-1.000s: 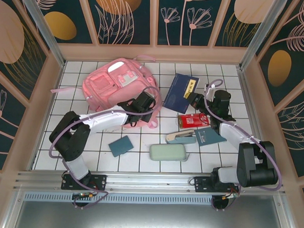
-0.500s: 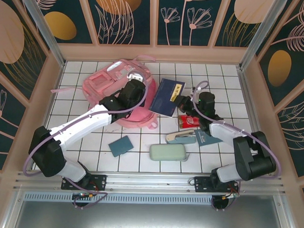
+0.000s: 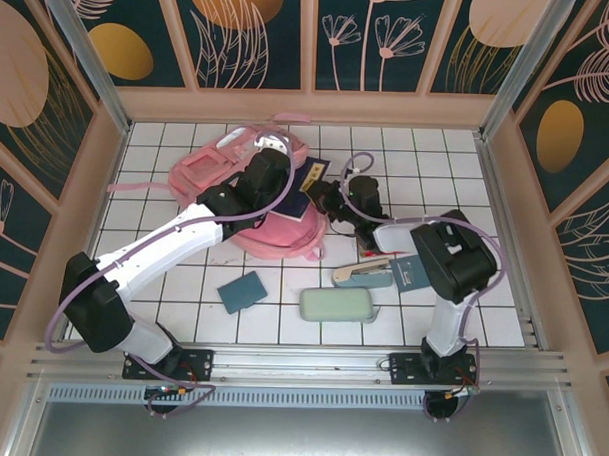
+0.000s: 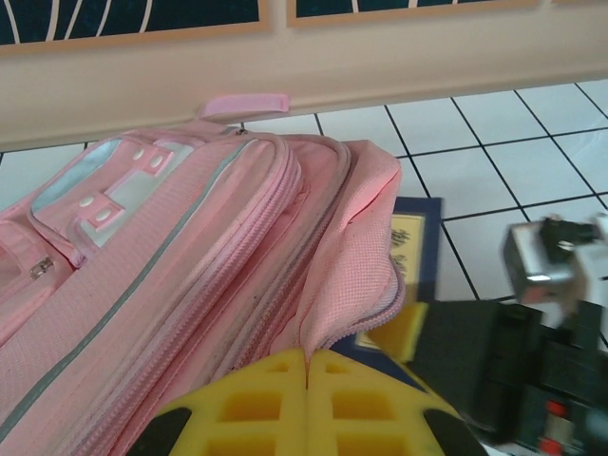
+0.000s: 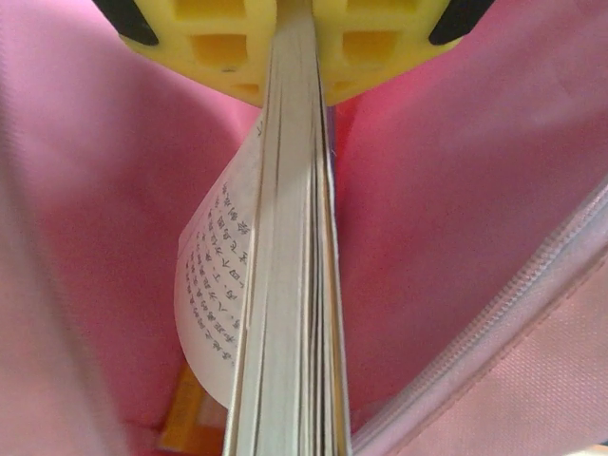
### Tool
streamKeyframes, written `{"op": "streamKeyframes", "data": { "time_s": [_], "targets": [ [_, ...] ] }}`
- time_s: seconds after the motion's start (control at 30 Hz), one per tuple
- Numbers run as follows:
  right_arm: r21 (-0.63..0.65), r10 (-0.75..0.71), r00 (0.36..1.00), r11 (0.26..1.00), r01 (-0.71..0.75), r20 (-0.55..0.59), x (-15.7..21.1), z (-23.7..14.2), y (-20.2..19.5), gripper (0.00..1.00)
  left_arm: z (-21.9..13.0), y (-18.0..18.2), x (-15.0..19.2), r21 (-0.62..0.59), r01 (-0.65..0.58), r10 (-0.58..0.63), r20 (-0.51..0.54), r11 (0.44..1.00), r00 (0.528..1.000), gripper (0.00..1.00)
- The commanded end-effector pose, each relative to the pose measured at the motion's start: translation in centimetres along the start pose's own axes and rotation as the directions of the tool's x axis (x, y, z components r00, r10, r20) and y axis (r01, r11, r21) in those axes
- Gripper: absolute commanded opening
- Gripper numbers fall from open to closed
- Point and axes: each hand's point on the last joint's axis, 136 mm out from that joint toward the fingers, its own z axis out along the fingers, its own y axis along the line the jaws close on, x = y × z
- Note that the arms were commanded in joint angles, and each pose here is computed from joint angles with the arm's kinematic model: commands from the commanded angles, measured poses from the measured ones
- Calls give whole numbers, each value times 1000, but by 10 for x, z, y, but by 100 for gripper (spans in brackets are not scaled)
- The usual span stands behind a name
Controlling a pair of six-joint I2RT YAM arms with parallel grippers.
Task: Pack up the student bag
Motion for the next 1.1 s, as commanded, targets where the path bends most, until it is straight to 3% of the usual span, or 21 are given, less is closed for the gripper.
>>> {"op": "streamKeyframes", "data": {
  "time_s": [0.0,0.5,0.6,0.7,0.8,1.07],
  "targets": [
    [-219,-5,1000,976,11,28,-4,18,61,0,-10,-17,-40,73,51,-58,107,996,993,0],
    [-131,154,975,982,-133,164,-21,103,12,2,-7,-28,-27,151,85,-98,77,985,992,0],
    [-135,132,977,985,-110,167,-22,119,22,12,-6,-29,-27,157,88,-101,76,984,992,0],
    [-102,95,985,991,-81,144,-20,133,30,42,-7,-30,-28,158,87,-101,77,984,992,0],
    [-48,46,989,998,-40,143,-16,128,27,56,-8,-28,-29,152,82,-95,81,985,992,0],
    [86,-53,993,995,44,107,1,101,3,56,-9,-25,-30,138,71,-84,91,988,992,0]
  ]
}}
